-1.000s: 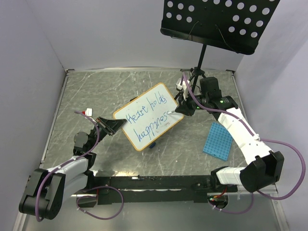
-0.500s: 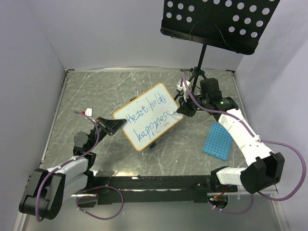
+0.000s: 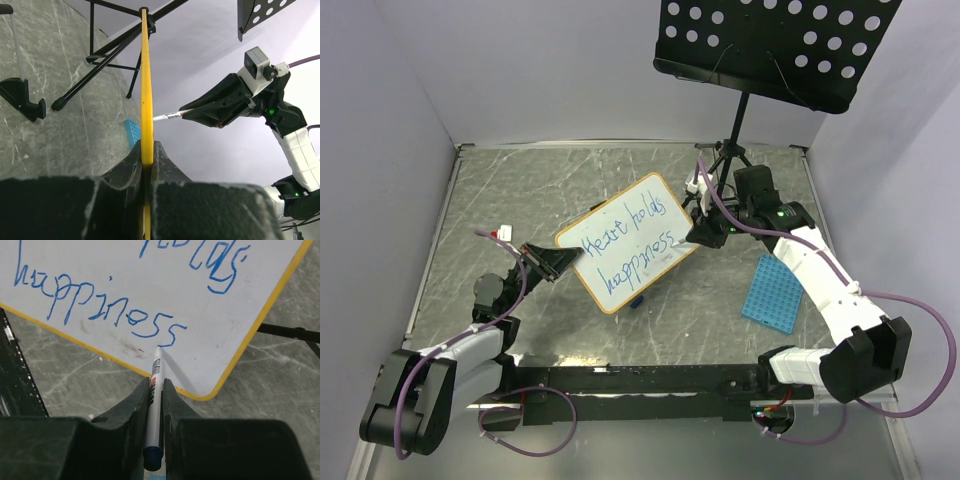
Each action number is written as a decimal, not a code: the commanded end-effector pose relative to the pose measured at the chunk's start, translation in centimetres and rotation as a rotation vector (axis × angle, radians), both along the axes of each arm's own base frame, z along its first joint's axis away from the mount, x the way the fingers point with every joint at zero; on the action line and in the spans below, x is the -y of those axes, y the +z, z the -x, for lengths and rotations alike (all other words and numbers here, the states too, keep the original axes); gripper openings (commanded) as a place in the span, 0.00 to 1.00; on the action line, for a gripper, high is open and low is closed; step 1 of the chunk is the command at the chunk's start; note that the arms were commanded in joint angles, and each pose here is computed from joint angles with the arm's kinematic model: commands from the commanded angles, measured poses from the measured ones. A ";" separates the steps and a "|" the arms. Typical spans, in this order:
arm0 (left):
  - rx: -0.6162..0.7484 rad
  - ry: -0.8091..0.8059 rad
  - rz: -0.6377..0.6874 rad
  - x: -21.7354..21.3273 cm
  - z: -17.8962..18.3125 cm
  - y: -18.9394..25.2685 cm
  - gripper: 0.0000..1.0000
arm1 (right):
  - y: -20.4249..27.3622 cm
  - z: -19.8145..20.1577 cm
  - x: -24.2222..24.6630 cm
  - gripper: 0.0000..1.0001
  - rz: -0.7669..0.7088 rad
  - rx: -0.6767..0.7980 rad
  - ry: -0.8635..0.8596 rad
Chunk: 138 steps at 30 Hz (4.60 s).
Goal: Write a sentence on the whiteboard
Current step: Write a sentence on the whiteboard, then put down the whiteboard on the whiteboard stand.
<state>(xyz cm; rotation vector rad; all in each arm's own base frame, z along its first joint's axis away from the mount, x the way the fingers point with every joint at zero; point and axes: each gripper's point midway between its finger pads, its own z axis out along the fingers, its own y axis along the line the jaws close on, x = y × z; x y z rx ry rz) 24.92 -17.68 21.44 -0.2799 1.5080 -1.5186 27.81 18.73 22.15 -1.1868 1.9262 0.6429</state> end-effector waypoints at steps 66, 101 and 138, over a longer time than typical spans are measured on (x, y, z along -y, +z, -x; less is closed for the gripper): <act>0.291 -0.084 -0.417 -8.7 -10.1 -1.0 0.01 | 5.6 4.4 -0.1 0.00 -0.401 -0.014 0.141; 0.565 -0.095 -0.439 -10.2 -9.9 4.1 0.01 | 4.5 4.4 -0.8 0.00 -0.383 -0.045 0.166; 0.550 0.061 -0.529 -9.5 -9.1 4.6 0.01 | 4.2 4.7 -1.3 0.00 -0.354 -0.036 0.187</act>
